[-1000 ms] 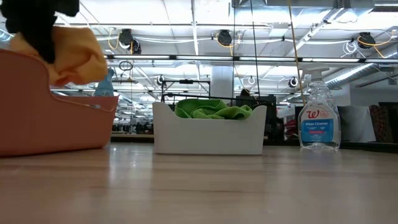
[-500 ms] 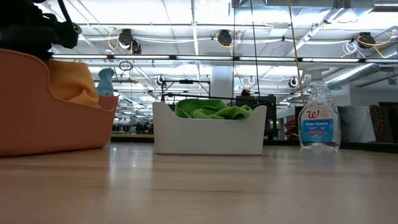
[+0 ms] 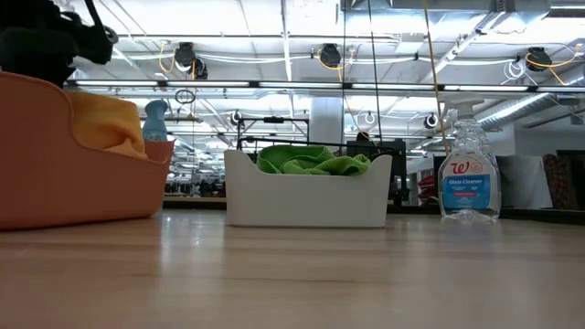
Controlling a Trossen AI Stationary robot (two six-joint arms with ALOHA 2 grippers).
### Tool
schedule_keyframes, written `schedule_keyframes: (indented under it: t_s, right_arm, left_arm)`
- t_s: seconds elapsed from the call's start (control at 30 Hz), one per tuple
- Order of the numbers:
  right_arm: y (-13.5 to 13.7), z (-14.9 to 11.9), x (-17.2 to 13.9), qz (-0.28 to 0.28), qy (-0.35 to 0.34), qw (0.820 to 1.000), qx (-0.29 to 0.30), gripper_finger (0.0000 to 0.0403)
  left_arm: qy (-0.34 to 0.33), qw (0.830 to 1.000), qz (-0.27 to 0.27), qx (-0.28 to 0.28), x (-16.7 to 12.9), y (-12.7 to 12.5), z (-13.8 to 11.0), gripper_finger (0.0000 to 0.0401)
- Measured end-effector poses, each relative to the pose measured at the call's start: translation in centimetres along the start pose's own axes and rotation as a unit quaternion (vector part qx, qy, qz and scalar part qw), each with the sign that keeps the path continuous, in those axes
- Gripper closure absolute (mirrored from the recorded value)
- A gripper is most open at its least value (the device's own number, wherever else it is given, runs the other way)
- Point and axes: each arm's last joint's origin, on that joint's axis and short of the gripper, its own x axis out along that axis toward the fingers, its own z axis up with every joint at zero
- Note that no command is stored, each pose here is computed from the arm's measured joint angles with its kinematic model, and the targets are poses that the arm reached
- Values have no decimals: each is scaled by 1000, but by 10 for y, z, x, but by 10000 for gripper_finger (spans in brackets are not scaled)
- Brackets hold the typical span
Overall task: Sort microfiber towel by color & place in baskets
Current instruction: Put the orange towel into the orange bin
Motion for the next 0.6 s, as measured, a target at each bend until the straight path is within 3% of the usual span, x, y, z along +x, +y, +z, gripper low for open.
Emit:
schedule_keyframes:
  t_s: [0.2, 0.4, 0.6]
  right_arm:
    - [0, 0, 0, -1, 2, 1000, -1, 85]
    - [0, 0, 0, -1, 2, 1000, -1, 85]
    - [0, -1, 0, -3, 2, 1000, -5, 85]
  left_arm:
    - [-34, 999, -16, -10, -28, 1, 11, 213]
    - [-51, 998, 42, -24, -45, 14, 14, 286]
    - [-82, 995, 50, -41, -45, 13, 16, 357]
